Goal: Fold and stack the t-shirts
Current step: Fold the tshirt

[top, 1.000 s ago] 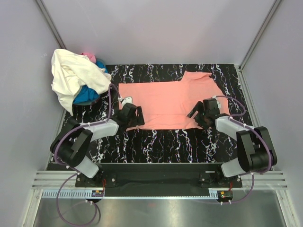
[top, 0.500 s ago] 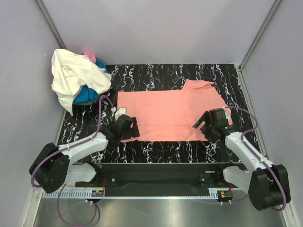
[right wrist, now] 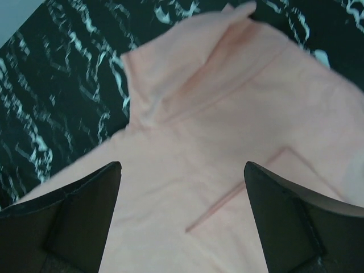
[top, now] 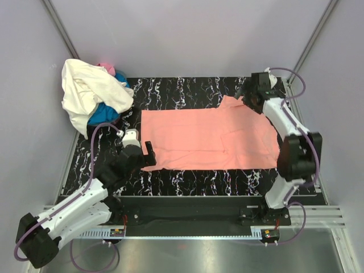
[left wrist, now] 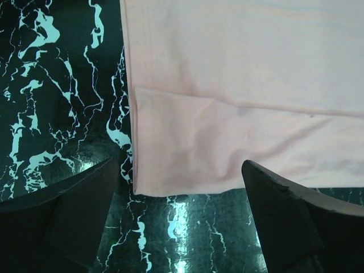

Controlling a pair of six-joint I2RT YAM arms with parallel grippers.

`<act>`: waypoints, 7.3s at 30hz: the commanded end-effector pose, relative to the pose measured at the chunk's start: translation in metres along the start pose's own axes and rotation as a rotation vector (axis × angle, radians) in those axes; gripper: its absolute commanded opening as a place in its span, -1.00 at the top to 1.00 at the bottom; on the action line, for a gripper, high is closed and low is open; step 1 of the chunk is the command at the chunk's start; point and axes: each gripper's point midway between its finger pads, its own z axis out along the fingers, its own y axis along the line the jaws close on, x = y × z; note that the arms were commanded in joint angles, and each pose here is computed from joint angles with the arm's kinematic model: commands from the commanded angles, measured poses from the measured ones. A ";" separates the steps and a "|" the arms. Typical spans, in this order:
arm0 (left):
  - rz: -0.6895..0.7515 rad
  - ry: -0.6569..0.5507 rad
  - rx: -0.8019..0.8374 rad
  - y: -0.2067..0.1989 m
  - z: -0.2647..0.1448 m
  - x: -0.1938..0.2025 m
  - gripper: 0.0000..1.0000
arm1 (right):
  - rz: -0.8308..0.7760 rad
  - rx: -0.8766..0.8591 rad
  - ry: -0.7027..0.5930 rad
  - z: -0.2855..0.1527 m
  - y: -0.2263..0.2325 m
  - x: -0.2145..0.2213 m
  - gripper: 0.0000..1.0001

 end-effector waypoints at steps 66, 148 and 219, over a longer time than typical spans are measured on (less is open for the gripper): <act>-0.061 -0.117 -0.170 0.008 0.076 -0.110 -0.97 | 0.032 -0.450 0.100 0.137 0.056 -0.090 1.00; -0.116 0.016 -0.064 0.024 0.202 -0.151 1.00 | -0.129 -0.648 0.058 0.042 0.035 -0.045 1.00; -0.121 0.027 -0.173 0.062 0.115 -0.068 -0.43 | 0.374 0.225 0.005 0.012 -0.211 0.029 -0.82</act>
